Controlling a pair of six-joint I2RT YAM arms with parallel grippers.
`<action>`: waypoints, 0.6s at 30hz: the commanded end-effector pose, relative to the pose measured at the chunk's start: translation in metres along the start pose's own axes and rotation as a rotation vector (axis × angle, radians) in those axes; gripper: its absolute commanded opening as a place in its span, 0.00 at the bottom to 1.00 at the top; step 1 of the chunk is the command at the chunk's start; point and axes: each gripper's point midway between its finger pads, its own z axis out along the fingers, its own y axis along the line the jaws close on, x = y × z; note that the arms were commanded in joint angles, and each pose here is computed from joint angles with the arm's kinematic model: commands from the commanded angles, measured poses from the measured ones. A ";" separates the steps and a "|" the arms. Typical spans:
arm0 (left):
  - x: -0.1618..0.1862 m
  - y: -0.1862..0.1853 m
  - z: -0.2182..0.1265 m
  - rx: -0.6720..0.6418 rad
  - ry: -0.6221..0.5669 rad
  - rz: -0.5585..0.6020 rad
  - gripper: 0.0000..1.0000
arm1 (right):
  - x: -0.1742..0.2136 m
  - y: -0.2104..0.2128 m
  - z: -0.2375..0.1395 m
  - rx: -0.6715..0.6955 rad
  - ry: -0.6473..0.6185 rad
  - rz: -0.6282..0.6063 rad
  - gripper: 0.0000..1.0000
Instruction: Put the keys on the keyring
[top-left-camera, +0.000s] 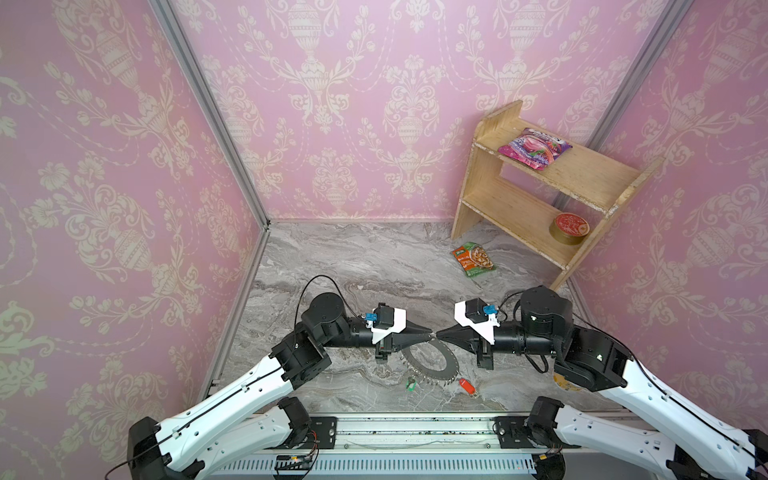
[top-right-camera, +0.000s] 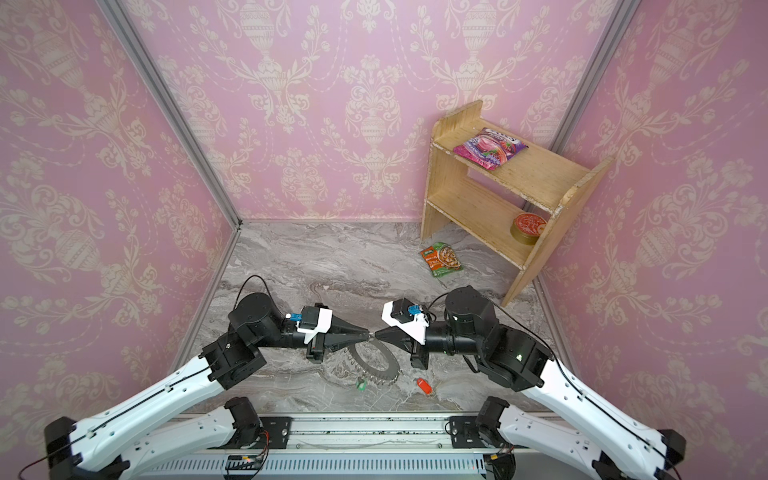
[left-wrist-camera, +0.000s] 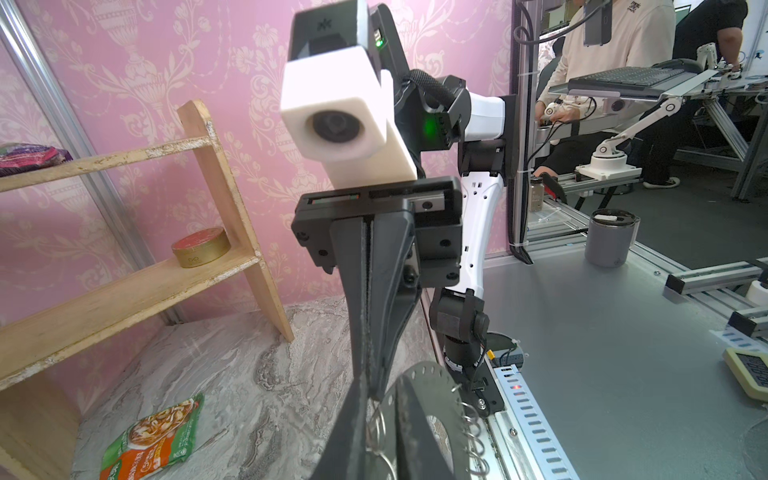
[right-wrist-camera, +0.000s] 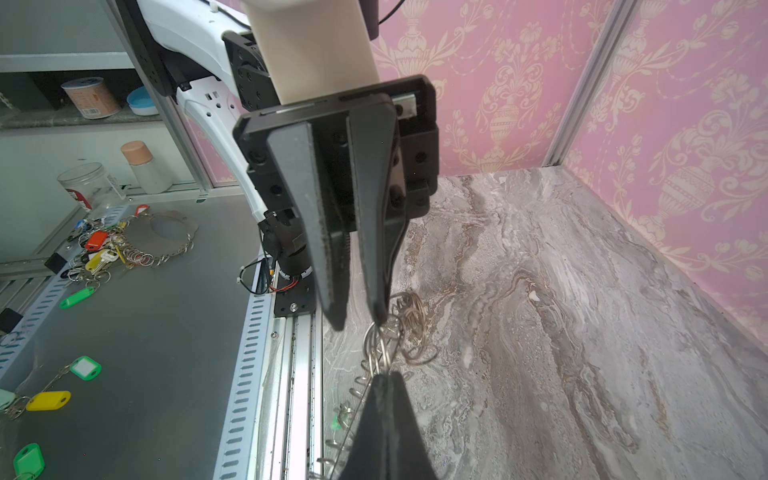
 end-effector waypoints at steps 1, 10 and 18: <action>-0.023 0.003 -0.006 -0.037 -0.056 0.038 0.21 | -0.015 -0.006 -0.007 0.042 -0.076 0.004 0.00; -0.009 0.012 -0.006 -0.089 -0.027 -0.043 0.21 | -0.024 -0.013 -0.016 0.099 -0.171 0.032 0.00; 0.020 0.026 0.004 -0.125 0.065 -0.108 0.22 | -0.025 -0.018 -0.018 0.126 -0.180 0.046 0.00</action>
